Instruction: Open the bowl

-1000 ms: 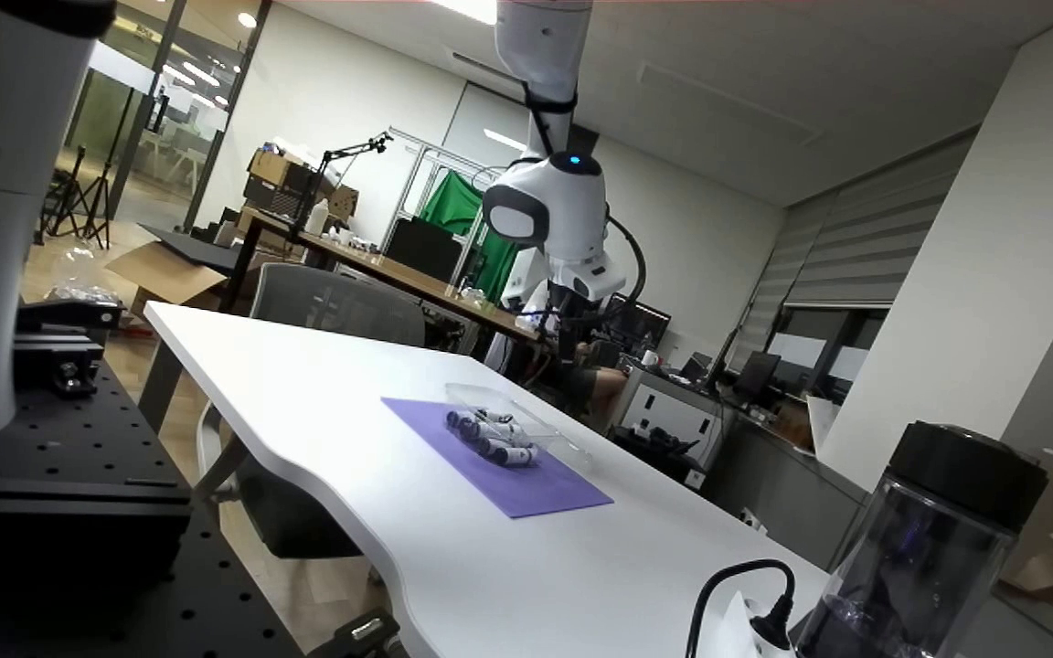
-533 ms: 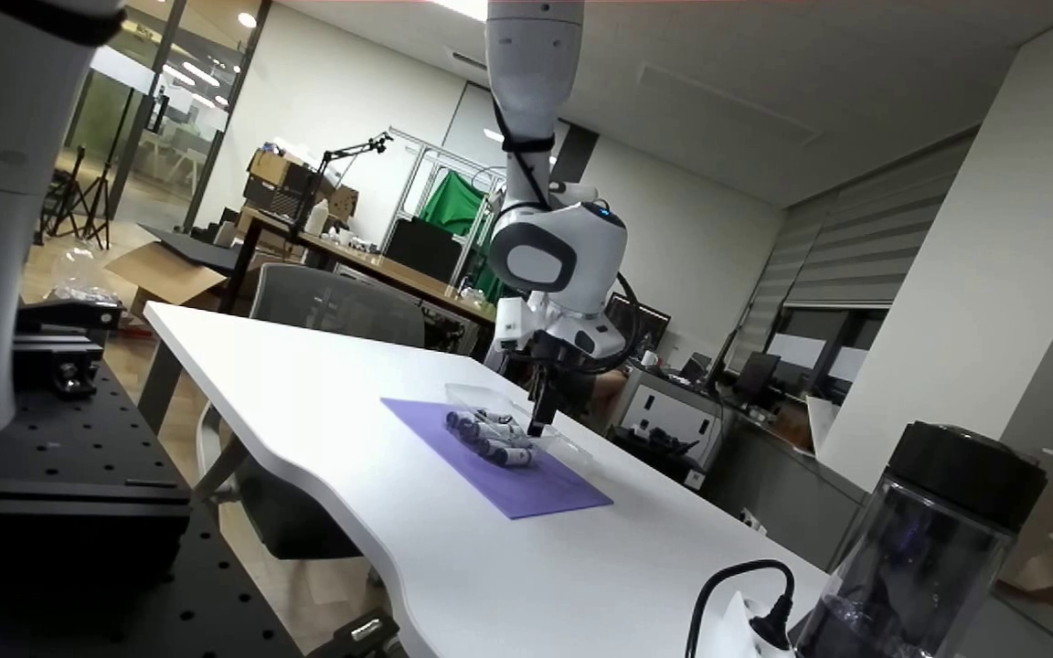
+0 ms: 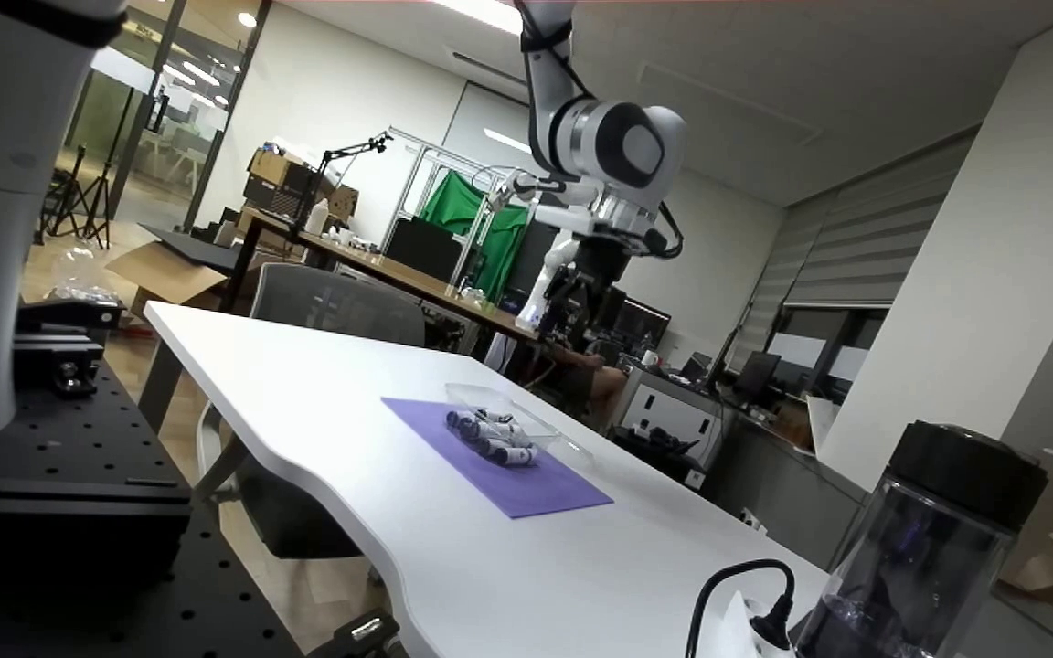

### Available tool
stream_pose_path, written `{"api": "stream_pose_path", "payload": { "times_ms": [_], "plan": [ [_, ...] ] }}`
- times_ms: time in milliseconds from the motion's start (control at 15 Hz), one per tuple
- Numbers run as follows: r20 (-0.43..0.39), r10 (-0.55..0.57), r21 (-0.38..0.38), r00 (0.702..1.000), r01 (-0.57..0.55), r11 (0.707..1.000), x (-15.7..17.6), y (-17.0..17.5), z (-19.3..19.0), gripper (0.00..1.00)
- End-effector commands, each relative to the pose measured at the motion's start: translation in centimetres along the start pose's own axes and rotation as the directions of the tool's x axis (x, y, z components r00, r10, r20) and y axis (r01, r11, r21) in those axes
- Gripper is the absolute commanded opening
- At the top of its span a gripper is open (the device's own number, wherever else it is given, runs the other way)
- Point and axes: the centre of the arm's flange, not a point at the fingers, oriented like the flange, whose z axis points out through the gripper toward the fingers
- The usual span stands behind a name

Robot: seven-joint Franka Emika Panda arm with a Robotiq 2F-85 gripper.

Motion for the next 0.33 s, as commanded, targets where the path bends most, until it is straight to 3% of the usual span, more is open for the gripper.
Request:
{"api": "stream_pose_path", "payload": {
  "times_ms": [0, 67, 133, 267],
  "plan": [
    [0.115, -0.125, -0.077, 0.985, 0.134, 0.988, -0.9, -0.1, -7.2, 1.0],
    [0.135, -0.159, -0.095, 0.978, 0.173, 0.98, -1.5, 0.2, -8.7, 1.0],
    [0.099, -0.107, -0.075, 0.989, 0.114, 0.991, -1.4, 0.4, -5.7, 1.0],
    [0.115, -0.136, -0.085, 0.984, 0.146, 0.986, -2.0, 0.5, -8.2, 1.0]
  ]
}}
